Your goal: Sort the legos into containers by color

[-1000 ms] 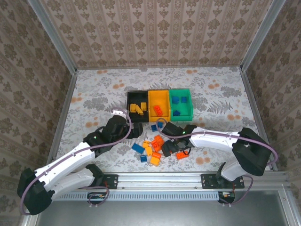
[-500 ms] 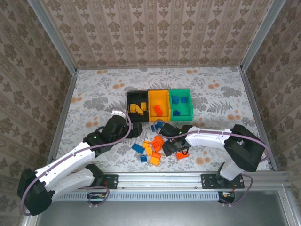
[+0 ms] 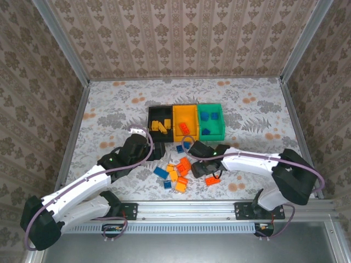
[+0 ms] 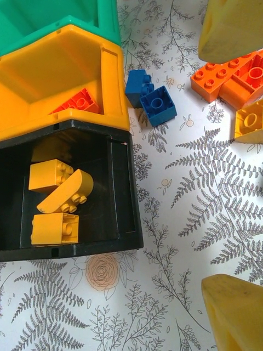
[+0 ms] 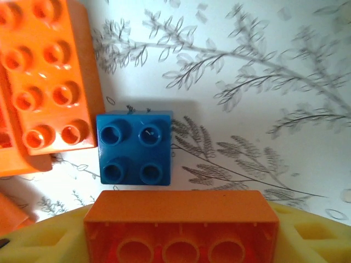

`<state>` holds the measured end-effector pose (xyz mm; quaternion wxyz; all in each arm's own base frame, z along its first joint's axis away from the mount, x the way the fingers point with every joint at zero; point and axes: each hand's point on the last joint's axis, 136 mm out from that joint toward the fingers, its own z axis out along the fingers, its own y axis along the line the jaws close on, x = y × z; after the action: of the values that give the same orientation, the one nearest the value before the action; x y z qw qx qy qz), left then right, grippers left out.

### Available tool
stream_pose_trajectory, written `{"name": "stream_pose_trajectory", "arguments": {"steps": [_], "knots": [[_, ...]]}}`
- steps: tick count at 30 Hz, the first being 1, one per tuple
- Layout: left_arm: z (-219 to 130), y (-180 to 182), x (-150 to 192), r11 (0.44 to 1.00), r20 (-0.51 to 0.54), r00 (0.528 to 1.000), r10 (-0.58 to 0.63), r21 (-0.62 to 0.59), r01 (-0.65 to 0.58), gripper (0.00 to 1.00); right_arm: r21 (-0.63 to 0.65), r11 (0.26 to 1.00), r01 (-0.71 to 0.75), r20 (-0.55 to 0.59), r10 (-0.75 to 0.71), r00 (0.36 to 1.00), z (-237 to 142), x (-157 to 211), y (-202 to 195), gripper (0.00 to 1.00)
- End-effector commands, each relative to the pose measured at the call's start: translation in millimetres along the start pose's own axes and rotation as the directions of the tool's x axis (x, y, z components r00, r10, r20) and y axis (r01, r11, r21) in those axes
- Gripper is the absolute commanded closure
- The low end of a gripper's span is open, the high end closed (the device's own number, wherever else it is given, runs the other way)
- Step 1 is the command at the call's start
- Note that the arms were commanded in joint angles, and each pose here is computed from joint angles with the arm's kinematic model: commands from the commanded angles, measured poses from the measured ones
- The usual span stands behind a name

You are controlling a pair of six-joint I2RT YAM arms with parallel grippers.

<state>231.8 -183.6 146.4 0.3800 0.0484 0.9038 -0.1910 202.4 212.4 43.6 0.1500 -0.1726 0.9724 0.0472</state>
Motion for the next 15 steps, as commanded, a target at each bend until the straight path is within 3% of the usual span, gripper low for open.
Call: {"name": "stream_pose_trajectory", "arguments": {"steps": [1,7,11,15], "knots": [[-0.5,10.7,6.0,0.999,-0.016,1.000,-0.013,-0.040,0.012,0.00,-0.003,1.000,-0.014,0.080,0.014,0.997,-32.9,-23.1,-10.7,0.39],[-1.0,13.1,8.5,0.999,-0.016,0.999,-0.028,-0.041,0.027,0.00,-0.102,0.992,-0.080,0.256,0.104,0.961,-80.4,-103.8,-6.3,0.39],[-0.3,12.6,11.9,0.999,-0.029,0.999,-0.033,-0.033,0.032,0.00,-0.111,0.986,-0.123,0.304,0.152,0.941,-76.8,-161.2,-3.5,0.39],[-0.5,12.5,14.3,0.999,-0.037,0.999,-0.037,-0.025,0.036,0.00,-0.078,0.979,-0.189,0.277,0.203,0.939,-46.8,-199.2,-8.8,0.39]]}}
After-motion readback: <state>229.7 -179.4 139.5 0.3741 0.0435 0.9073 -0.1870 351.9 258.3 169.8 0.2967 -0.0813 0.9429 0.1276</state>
